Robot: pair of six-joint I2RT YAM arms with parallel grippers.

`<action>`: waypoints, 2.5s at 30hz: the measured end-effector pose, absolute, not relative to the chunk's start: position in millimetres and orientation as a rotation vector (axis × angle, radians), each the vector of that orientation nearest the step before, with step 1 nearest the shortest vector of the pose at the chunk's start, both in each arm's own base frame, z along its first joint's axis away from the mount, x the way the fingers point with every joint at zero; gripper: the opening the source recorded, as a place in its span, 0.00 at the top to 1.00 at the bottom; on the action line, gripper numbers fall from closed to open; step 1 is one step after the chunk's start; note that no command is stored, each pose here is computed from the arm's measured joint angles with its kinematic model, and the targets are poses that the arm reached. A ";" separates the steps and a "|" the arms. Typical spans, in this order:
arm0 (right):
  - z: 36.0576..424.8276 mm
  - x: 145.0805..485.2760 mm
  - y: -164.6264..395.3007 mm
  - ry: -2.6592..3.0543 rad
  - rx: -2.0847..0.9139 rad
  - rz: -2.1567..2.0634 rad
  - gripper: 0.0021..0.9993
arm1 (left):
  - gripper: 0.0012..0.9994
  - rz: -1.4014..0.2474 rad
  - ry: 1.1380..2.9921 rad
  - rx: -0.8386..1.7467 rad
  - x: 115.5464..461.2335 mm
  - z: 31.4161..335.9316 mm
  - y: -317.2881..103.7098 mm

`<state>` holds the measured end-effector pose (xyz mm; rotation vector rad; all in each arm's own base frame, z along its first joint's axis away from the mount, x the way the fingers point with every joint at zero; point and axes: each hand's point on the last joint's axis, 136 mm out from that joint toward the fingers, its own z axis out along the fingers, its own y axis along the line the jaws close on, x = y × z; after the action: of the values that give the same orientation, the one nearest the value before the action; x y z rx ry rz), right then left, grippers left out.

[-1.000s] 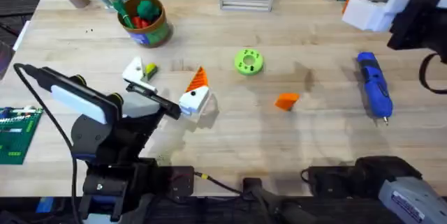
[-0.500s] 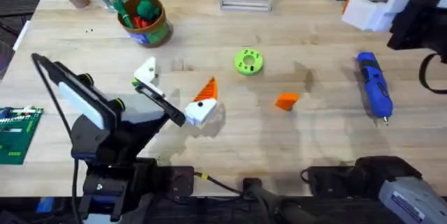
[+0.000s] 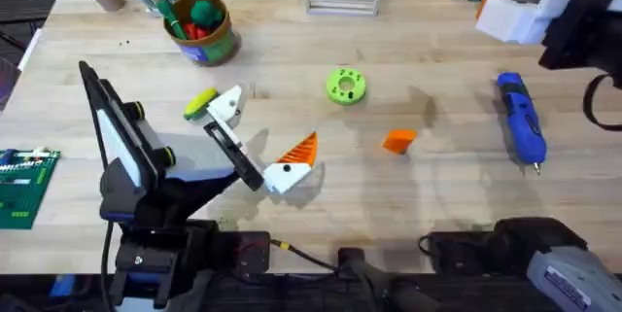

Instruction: Pick up the gripper from the table and insert it into the empty holder that is missing its gripper. Then pick up a screw, insert it into the mounting hole, and use the screwdriver to tighten it. Finally, clean up the table by picking up the vegetable and placing it into the bucket.

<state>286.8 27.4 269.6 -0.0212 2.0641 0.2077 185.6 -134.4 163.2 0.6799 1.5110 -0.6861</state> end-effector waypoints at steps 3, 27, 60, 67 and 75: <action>269.6 286.8 27.4 2.064 -0.021 0.208 0.01 | 0.01 -0.697 1.509 0.689 184.0 163.1 -135.7; 243.3 274.0 31.8 2.193 0.033 0.269 0.01 | 0.01 -0.706 1.508 0.697 182.4 162.8 -137.0; 130.8 198.6 130.7 2.584 -1.028 0.196 0.01 | 0.01 -0.848 1.481 0.809 159.2 160.2 -152.6; 108.4 199.6 130.4 2.627 -1.176 0.157 0.09 | 0.01 -0.857 1.479 0.816 157.6 160.0 -153.4; 100.5 199.7 130.4 2.646 -1.218 0.150 0.21 | 0.01 -0.861 1.478 0.819 157.0 159.9 -153.8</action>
<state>199.7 130.4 100.5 -1.2179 2.6459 0.1498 157.0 -153.8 159.9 0.8192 1.4782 -0.8609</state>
